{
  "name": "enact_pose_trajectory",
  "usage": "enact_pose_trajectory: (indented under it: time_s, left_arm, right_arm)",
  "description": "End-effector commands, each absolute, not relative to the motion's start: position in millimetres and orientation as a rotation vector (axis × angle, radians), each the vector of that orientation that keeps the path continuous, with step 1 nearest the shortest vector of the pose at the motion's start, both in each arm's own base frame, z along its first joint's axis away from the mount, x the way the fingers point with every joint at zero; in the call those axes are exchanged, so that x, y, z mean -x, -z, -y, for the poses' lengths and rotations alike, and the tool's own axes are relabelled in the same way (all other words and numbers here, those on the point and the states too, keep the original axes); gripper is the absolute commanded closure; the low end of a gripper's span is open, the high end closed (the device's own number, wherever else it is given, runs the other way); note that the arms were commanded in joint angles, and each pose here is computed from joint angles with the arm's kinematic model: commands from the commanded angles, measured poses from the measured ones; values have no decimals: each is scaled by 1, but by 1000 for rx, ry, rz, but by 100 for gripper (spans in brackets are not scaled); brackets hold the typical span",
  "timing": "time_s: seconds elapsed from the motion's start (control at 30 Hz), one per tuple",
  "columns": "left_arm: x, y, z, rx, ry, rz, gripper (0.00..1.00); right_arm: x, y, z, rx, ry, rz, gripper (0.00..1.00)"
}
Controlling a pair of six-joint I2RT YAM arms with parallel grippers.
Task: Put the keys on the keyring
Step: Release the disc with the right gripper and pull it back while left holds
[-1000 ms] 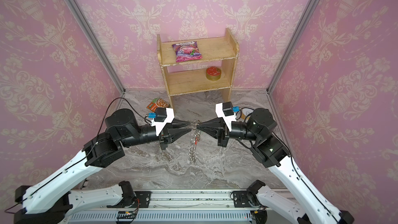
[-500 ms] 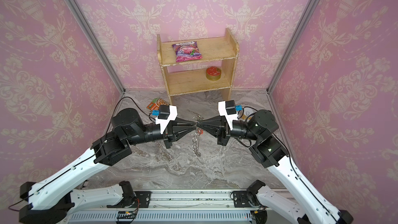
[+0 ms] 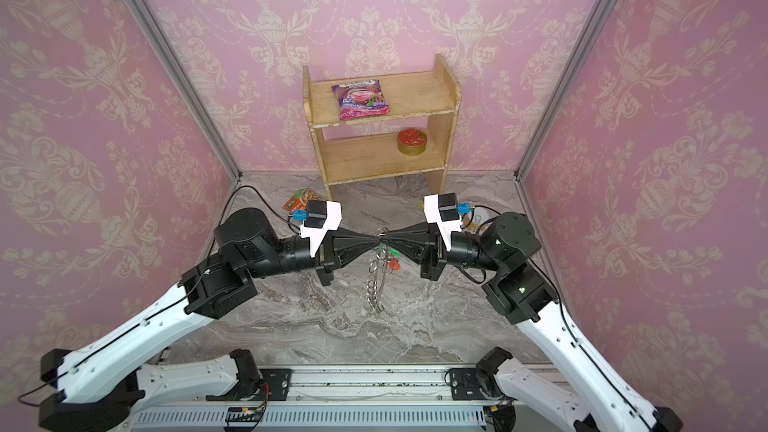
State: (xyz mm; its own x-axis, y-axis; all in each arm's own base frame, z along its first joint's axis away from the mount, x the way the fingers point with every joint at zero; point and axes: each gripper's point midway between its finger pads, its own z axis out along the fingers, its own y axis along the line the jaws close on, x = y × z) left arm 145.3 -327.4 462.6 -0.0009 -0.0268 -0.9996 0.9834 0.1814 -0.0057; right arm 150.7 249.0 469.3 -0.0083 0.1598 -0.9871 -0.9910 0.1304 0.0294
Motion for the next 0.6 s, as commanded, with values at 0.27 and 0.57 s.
enact_pose_trajectory:
  time_s: [0.27, 0.57]
  left_arm:
    - [-144, -454, 318, -1071, 1001, -1253, 100]
    - [-131, -431, 303, -1184, 923, -1273, 100]
  right_arm:
    - [-144, -436, -248, 1070, -1137, -1342, 66]
    - [-130, -416, -225, 1089, -1018, -1492, 47]
